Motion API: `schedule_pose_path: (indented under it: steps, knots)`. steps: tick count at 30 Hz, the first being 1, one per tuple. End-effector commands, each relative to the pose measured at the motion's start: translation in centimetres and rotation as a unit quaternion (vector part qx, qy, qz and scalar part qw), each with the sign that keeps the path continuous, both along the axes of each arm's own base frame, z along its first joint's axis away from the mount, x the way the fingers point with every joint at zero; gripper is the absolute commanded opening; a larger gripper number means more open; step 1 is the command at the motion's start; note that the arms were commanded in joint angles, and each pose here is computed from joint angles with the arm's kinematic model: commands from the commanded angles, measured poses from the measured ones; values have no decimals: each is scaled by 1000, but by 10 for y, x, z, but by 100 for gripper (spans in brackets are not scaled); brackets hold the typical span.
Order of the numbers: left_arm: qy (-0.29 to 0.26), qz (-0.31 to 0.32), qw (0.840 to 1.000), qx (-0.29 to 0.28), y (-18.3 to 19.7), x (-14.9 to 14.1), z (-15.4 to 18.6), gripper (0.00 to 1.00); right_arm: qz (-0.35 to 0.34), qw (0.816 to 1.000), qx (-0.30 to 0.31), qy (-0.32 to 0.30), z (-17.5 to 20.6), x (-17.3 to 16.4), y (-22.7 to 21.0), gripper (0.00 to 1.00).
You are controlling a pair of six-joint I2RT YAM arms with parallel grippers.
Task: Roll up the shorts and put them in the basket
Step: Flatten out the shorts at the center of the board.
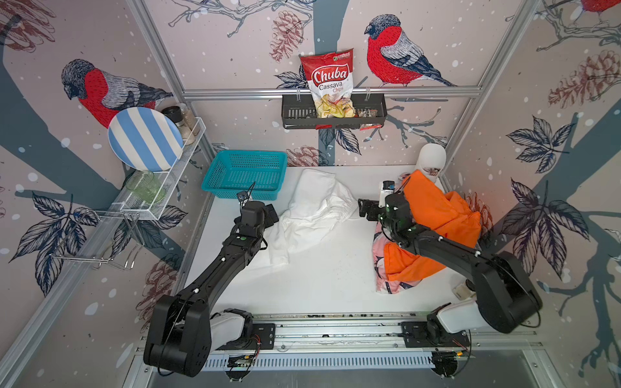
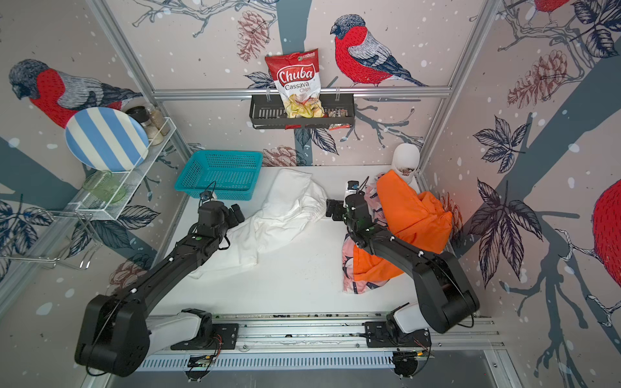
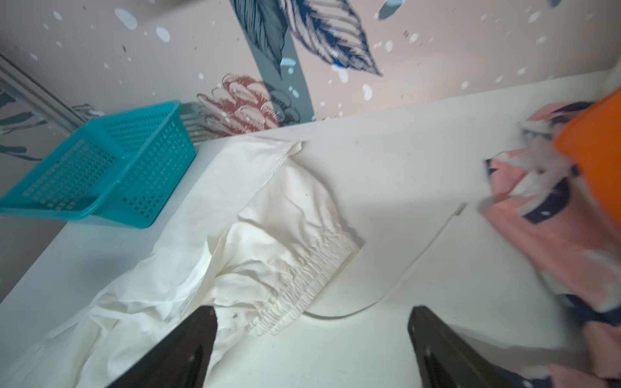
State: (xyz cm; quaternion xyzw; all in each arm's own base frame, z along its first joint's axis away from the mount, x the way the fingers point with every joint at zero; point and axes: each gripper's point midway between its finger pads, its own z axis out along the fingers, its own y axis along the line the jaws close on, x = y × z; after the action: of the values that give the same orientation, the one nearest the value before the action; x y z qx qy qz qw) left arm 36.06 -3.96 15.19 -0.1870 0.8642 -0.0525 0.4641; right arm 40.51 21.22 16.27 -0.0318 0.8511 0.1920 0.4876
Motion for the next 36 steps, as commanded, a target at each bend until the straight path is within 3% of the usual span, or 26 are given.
schedule_pose_path:
  steps: [1, 7, 12, 14, 16, 18, 20, 22, 24, 25, 26, 29, 36]
  knots:
    - [95, -6, 994, -55, -18, -38, -42, 97, 28, 993, 22, 108, -45, -7, 26, 92]
    - [147, -27, 987, -63, -37, -72, -75, 96, 75, 977, 55, 190, -95, 3, 68, 88]
    - [167, -34, 984, -54, -39, -85, -92, 94, 82, 970, 96, 207, -113, 14, 89, 86]
    - [173, -38, 983, -50, -39, -87, -96, 92, 82, 968, 112, 210, -119, 18, 93, 81]
    - [178, -43, 982, -47, -40, -88, -100, 87, 75, 967, 116, 213, -123, 19, 92, 66]
    - [180, -51, 981, -49, -43, -88, -103, 76, 61, 969, 115, 212, -125, 18, 84, 48]
    - [182, -65, 980, -57, -50, -87, -105, 58, 46, 970, 120, 208, -123, 16, 71, 32]
    - [180, -89, 977, -69, -62, -84, -105, 33, 30, 971, 130, 201, -115, 14, 50, 12]
    - [177, -108, 976, -74, -74, -80, -100, 12, 17, 972, 139, 190, -103, 13, 29, 1]
    - [171, -117, 976, -72, -80, -77, -93, 3, 12, 973, 141, 183, -94, 13, 17, 0]
    - [163, -123, 977, -69, -86, -75, -85, 0, 7, 974, 141, 176, -86, 13, 6, 0]
    - [125, -130, 981, -66, -95, -69, -45, 0, -2, 979, 130, 154, -55, 13, -24, 0]
    - [-18, -113, 991, -69, -78, -64, 87, 0, 23, 993, 76, 84, 48, 1, -53, 0]
